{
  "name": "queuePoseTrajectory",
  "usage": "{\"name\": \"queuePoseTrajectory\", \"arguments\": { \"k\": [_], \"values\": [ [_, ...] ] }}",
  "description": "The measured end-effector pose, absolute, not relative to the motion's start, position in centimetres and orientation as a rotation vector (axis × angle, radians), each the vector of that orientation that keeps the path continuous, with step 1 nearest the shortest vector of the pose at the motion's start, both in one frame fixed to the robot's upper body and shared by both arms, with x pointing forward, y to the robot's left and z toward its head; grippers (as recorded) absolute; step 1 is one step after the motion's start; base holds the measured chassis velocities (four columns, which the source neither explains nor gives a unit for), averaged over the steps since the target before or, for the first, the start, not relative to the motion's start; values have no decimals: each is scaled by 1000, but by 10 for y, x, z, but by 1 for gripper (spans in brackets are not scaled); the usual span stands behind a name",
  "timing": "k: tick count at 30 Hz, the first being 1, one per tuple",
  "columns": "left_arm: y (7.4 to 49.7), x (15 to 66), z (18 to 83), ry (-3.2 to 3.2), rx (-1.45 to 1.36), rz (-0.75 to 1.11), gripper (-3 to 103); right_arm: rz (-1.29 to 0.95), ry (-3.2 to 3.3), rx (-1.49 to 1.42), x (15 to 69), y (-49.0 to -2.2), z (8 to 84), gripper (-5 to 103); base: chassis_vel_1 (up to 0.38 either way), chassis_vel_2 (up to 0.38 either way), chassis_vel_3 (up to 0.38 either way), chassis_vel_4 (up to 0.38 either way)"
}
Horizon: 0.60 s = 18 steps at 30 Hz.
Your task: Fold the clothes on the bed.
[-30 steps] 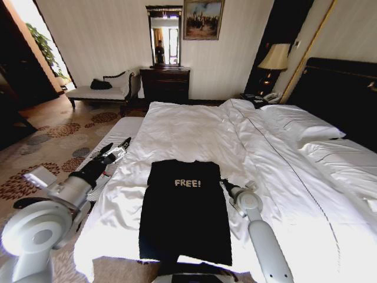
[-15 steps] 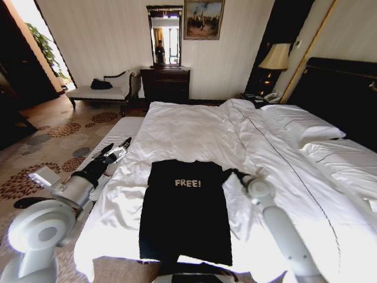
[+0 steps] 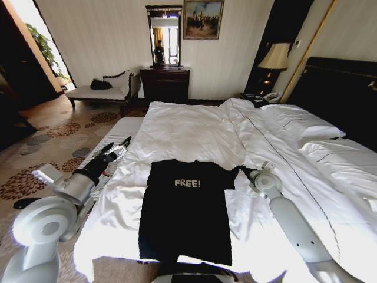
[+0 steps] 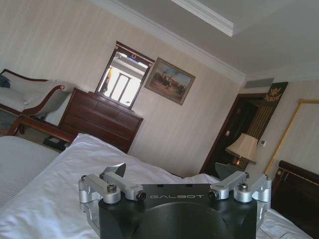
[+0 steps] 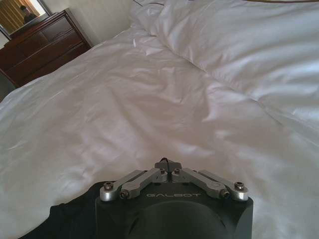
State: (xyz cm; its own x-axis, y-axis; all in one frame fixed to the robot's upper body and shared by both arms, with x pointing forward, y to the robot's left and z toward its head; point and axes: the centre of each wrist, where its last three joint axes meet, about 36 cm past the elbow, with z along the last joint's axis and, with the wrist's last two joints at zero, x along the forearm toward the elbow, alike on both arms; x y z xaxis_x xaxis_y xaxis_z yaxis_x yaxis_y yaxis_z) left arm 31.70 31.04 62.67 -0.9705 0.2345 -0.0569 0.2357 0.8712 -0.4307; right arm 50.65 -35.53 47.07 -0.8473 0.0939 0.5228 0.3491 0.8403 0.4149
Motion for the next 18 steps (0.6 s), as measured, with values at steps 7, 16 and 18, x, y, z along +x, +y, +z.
{"name": "queuePoseTrajectory", "arguments": {
  "k": [7, 16, 18],
  "values": [
    [310, 317, 626, 3038, 376, -701, 100, -677, -2499, -379, 506, -363, 455, 0, 0, 0, 0, 0],
    [308, 317, 623, 3041, 378, -712, 100, -675, -2487, -426, 506, -368, 445, 3, 0, 0, 0, 0],
    [308, 317, 622, 3043, 375, -713, 100, -675, -2496, -416, 503, -367, 445, 14, 0, 0, 0, 0]
  ]
}}
